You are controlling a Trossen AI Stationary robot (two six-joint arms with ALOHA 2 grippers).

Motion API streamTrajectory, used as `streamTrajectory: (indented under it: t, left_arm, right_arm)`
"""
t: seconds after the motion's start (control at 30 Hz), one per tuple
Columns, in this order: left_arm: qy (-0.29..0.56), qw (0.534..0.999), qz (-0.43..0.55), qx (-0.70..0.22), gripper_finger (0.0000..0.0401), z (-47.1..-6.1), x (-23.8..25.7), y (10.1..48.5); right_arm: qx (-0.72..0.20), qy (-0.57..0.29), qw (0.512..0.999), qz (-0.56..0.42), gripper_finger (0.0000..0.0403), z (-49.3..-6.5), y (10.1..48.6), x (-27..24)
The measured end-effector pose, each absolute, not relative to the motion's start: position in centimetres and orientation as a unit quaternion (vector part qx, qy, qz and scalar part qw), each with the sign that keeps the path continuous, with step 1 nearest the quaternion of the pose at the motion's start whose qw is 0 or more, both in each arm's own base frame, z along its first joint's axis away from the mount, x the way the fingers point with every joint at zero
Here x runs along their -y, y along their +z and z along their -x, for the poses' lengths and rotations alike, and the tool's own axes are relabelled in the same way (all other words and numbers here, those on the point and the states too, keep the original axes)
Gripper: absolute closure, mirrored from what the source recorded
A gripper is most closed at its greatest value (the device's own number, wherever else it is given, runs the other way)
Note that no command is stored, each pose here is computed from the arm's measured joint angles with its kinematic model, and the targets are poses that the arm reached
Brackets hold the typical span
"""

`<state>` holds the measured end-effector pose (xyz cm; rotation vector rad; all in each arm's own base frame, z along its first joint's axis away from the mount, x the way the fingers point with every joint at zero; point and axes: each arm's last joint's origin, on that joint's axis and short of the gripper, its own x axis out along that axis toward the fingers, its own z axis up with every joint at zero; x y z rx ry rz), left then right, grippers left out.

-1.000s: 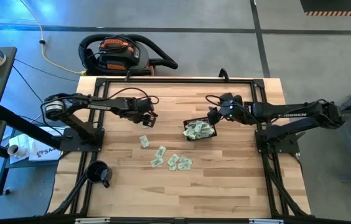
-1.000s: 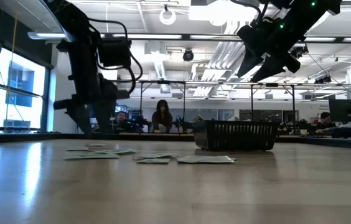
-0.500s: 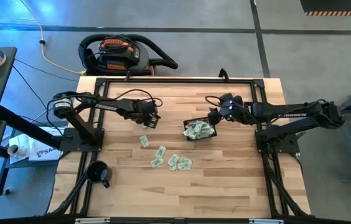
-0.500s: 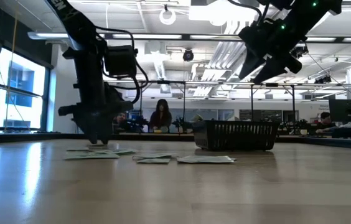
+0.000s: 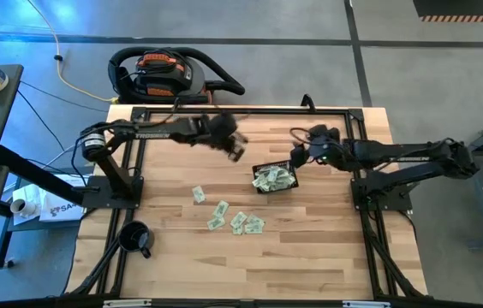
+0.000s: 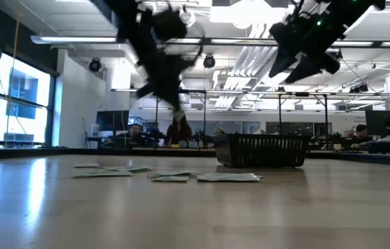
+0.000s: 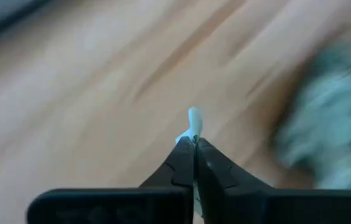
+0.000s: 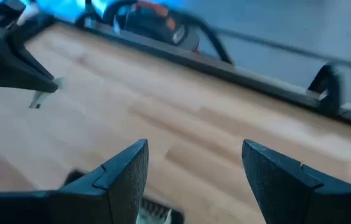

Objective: Pick and place Stevia / Truvia into bins
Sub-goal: Put the green stevia packet into the black bin

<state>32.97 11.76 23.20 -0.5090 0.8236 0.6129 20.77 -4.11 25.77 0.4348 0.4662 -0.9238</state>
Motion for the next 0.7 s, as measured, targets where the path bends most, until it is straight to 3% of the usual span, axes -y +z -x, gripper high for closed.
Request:
streamTrajectory:
  t: [0.1,0.2,0.47,0.7]
  left_arm:
    - [0.213,0.906,0.196,-0.308,0.0372,-35.2,-11.8,27.7]
    - [0.143,0.939,0.156,-0.270,0.0372,-36.9,-11.3,29.3]
    - [0.046,0.943,0.119,-0.308,0.0347,-43.4,-8.4,23.8]
    - [0.035,0.929,0.099,-0.355,0.0278,-46.6,-5.5,19.6]
  right_arm:
    - [-0.185,-0.453,0.849,-0.198,0.0153,-19.4,27.2,4.1]
    - [-0.157,-0.463,0.850,-0.197,0.0153,-17.6,28.4,4.0]
    - [-0.149,-0.459,0.850,-0.211,0.0153,-13.9,29.6,3.5]
    - [-0.180,-0.442,0.852,-0.217,0.0153,-14.0,29.1,3.0]
